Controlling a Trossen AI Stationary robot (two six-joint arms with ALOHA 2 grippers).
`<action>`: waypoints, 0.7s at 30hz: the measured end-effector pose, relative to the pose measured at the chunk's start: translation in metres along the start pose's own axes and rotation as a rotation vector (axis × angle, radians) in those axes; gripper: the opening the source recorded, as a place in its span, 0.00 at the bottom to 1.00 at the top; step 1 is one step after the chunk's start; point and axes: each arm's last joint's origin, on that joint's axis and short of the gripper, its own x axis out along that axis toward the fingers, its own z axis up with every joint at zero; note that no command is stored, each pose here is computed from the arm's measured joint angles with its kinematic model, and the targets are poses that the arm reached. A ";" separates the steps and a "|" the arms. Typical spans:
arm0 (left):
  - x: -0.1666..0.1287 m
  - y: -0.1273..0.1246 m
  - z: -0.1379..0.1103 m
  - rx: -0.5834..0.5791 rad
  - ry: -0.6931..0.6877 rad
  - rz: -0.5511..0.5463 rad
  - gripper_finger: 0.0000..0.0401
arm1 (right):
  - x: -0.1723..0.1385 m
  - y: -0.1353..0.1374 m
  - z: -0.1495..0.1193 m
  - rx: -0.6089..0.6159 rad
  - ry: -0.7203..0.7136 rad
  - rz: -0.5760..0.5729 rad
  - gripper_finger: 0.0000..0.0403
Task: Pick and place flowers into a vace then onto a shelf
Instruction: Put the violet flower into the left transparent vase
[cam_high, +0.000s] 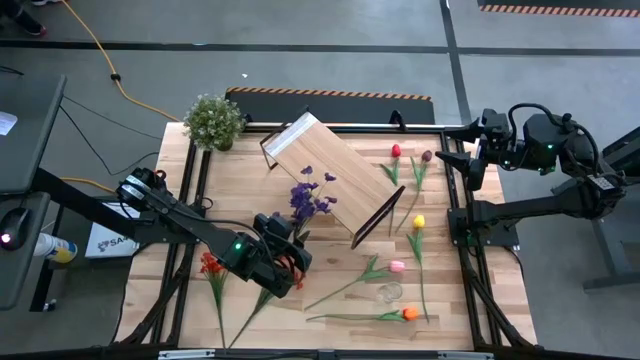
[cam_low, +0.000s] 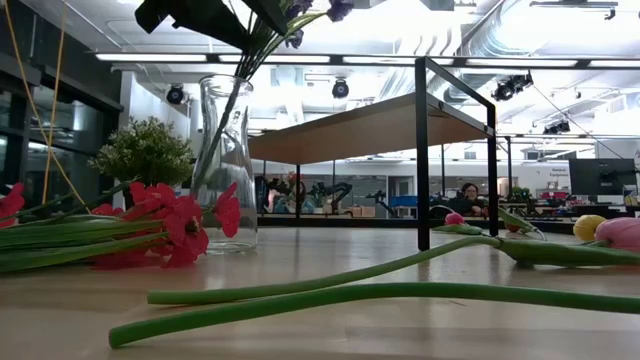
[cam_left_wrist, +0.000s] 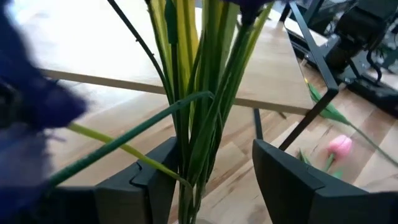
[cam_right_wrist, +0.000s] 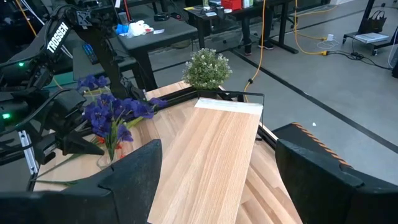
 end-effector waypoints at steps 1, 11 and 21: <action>0.000 0.000 0.000 0.010 0.011 -0.004 0.59 | 0.000 0.000 0.000 0.000 0.000 0.000 0.75; 0.000 -0.001 -0.002 0.048 0.072 -0.027 0.59 | 0.000 0.000 0.000 0.000 0.000 0.000 0.75; -0.015 -0.004 -0.010 0.073 0.055 -0.063 0.60 | 0.000 0.000 0.000 0.000 0.000 0.000 0.75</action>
